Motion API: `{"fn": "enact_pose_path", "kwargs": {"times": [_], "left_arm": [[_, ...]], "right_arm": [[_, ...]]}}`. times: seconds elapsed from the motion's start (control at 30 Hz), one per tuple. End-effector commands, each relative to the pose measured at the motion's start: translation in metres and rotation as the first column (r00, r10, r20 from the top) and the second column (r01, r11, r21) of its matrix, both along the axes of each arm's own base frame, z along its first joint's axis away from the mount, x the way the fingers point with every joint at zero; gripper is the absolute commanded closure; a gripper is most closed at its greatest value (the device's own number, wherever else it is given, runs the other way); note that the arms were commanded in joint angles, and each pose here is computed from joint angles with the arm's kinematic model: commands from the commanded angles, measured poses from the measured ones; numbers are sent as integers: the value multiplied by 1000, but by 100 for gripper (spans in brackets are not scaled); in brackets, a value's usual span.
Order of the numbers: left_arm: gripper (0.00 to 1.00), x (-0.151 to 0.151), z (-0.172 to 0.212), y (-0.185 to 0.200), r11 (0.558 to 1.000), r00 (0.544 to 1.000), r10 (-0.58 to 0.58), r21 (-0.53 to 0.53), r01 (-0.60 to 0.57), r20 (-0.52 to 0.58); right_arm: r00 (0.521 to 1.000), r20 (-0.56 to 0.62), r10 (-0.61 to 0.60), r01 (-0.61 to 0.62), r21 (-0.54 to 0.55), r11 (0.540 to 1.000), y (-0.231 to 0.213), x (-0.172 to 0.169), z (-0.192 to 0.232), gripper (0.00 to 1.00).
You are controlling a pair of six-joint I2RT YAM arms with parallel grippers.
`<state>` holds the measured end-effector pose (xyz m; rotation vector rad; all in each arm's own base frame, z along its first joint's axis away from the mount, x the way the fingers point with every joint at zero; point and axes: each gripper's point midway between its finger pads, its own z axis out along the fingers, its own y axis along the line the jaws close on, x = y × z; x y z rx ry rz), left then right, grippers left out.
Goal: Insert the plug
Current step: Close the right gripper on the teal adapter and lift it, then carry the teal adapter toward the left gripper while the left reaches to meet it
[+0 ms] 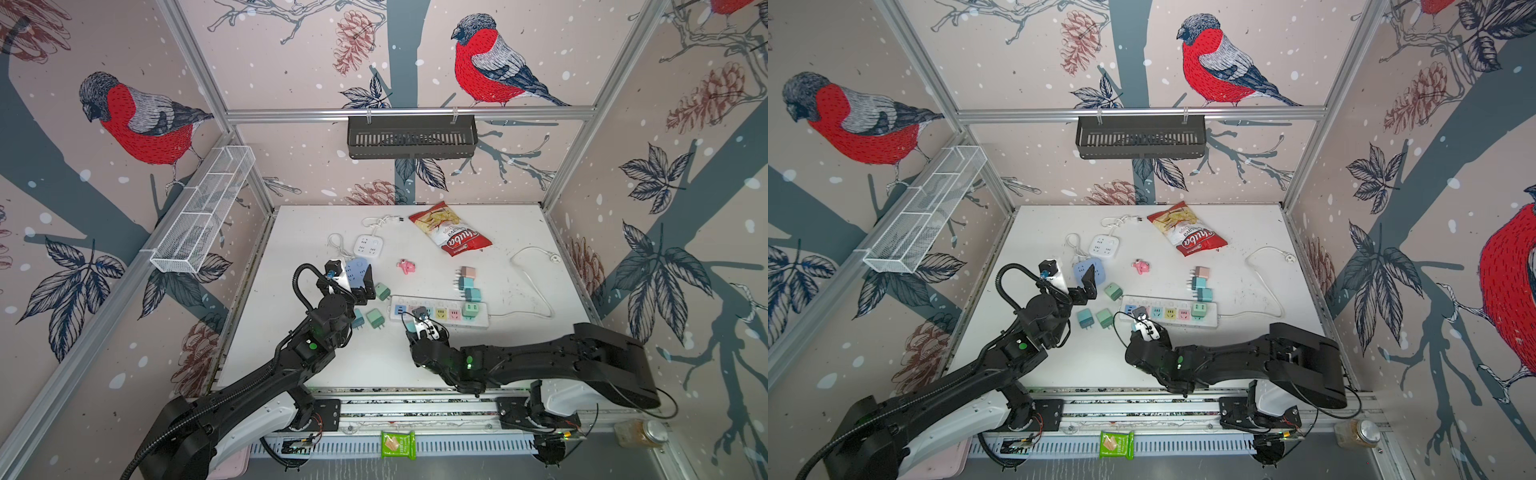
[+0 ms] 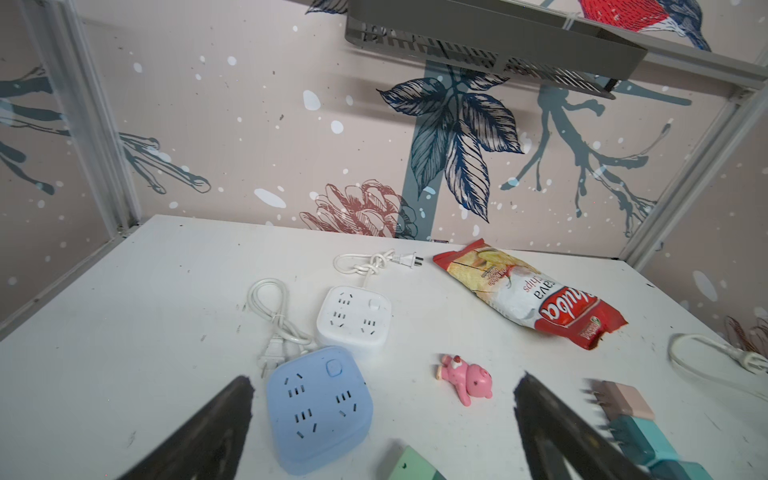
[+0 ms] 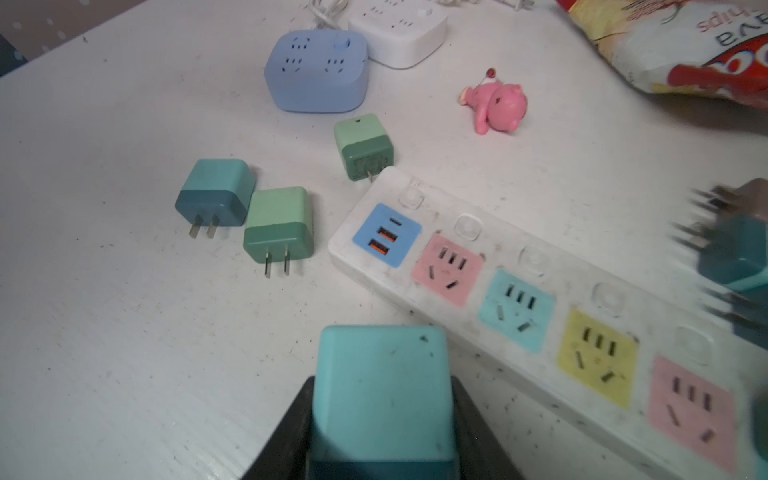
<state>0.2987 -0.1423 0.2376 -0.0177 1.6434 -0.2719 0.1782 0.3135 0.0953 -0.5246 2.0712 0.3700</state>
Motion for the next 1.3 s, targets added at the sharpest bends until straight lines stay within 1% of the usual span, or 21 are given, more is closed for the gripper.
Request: {"fn": "enact_pose_path", "kwargs": {"times": [0.0, 0.1, 0.2, 0.27, 0.3, 0.33, 0.37, 0.4, 0.47, 0.53, 0.6, 0.63, 0.67, 0.73, 0.8, 0.87, 0.9, 1.07, 1.17, 1.27], "left_arm": [[3, -4, 9, -22, 992, 992, -123, -22, 124, 20], [3, -9, 12, -40, 973, 973, -231, -21, 232, 25], [7, -21, 18, -61, 931, 930, -365, -7, 366, 48], [10, -28, 22, -72, 899, 897, -437, 3, 438, 66], [12, -31, 23, -76, 887, 884, -461, 8, 462, 71], [14, -34, 23, -81, 871, 868, -491, 16, 491, 75], [17, -37, 23, -86, 854, 851, -519, 22, 519, 79], [19, -40, 23, -91, 838, 835, -545, 27, 545, 80], [23, -47, 24, -103, 796, 792, -605, 39, 604, 80], [25, -54, 23, -115, 753, 749, -658, 48, 657, 74], [25, -61, 23, -127, 708, 704, -706, 54, 704, 72], [26, -66, 24, -133, 681, 678, -732, 56, 730, 73], [26, -70, 24, -139, 654, 651, -756, 59, 754, 69], [27, -79, 24, -149, 607, 604, -794, 70, 791, 63], [29, -85, 22, -158, 570, 567, -822, 82, 818, 54], [29, -90, 20, -165, 540, 538, -842, 86, 837, 42], [29, -91, 19, -167, 528, 526, -849, 82, 845, 40], [29, -104, 22, -178, 447, 445, -895, 71, 892, 39], [29, -112, 23, -183, 396, 394, -918, 59, 917, 38], [30, -113, 21, -187, 376, 375, -927, 46, 925, 29]], "right_arm": [[992, 117, -53, 49, 37, 998, -21, 12, 31, 87], [983, 170, -74, 59, 92, 994, -40, 18, 53, 88], [963, 256, -79, 45, 134, 990, -56, 23, 70, 89], [948, 302, -103, 47, 185, 982, -68, 28, 82, 91], [941, 321, -104, 36, 212, 977, -71, 28, 87, 91], [934, 347, -80, -2, 229, 973, -73, 27, 90, 91], [917, 398, -18, -76, 219, 973, -70, 23, 94, 94], [895, 446, 3, -119, 233, 965, -71, 18, 99, 95], [849, 528, -4, -163, 269, 949, -81, 11, 108, 96], [826, 562, -35, -160, 293, 943, -90, 13, 114, 96], [824, 566, 9, -182, 250, 951, -84, 15, 112, 97], [819, 569, 70, -224, 205, 953, -76, 13, 110, 98], [811, 576, 99, -242, 176, 954, -73, 12, 109, 98], [788, 604, 121, -254, 140, 957, -72, 10, 109, 98], [741, 648, 176, -308, 94, 947, -69, 2, 111, 98], [673, 694, 257, -377, 23, 926, -61, -9, 112, 98], [655, 706, 271, -387, 5, 922, -60, -11, 113, 98], [632, 723, 280, -360, -46, 932, -55, -5, 116, 98], [582, 758, 296, -369, -78, 926, -53, -9, 120, 98], [543, 788, 291, -342, -109, 933, -54, -7, 123, 98]]}}
